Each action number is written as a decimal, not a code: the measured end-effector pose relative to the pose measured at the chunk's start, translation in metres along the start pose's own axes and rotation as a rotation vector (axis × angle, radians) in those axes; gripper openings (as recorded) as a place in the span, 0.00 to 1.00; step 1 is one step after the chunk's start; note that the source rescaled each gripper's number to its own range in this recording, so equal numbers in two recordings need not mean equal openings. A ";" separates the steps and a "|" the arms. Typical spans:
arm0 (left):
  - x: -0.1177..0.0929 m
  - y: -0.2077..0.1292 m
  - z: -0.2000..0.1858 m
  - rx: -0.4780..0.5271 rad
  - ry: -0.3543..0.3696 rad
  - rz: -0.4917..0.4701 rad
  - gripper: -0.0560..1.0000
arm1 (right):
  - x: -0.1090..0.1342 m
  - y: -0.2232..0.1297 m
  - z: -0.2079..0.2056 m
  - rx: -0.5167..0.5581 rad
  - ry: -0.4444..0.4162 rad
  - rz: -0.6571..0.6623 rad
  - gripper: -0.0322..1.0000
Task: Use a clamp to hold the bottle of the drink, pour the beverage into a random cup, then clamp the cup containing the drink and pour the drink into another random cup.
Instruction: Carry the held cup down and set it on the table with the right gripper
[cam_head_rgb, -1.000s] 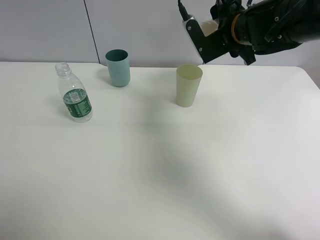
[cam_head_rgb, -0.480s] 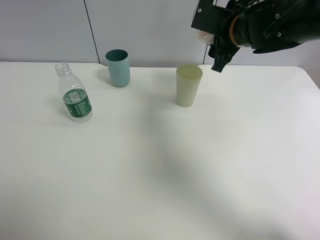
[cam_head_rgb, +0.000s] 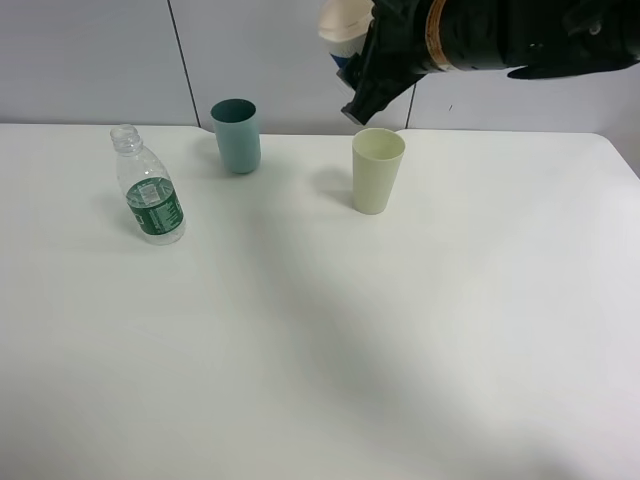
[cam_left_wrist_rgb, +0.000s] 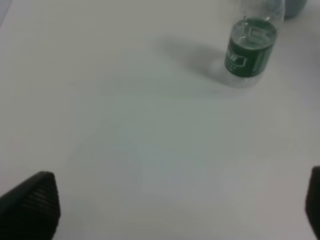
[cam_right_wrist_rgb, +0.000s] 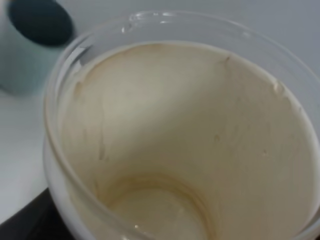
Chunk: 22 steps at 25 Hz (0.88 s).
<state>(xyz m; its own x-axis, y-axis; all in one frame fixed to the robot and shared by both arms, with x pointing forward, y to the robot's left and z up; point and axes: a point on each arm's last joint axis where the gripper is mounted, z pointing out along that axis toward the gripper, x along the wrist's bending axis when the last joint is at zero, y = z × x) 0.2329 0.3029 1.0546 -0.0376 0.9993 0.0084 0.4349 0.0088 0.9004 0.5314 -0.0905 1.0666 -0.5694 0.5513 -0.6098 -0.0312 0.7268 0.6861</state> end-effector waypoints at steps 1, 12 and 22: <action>0.000 0.000 0.000 0.000 0.000 0.000 1.00 | 0.002 0.005 -0.004 -0.020 0.013 0.018 0.03; 0.000 0.000 0.000 0.001 0.000 0.000 1.00 | 0.026 0.038 -0.019 -0.260 0.265 0.309 0.03; 0.000 0.000 0.000 0.001 0.000 0.000 1.00 | 0.047 0.048 -0.013 -0.335 0.384 0.420 0.03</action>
<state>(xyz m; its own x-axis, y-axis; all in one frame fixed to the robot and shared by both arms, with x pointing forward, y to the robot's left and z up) 0.2329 0.3029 1.0545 -0.0376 0.9993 0.0084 0.4357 0.0088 0.9001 0.4924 -0.0348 1.0758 -0.8396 0.5296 -0.1208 0.0389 0.2805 0.9591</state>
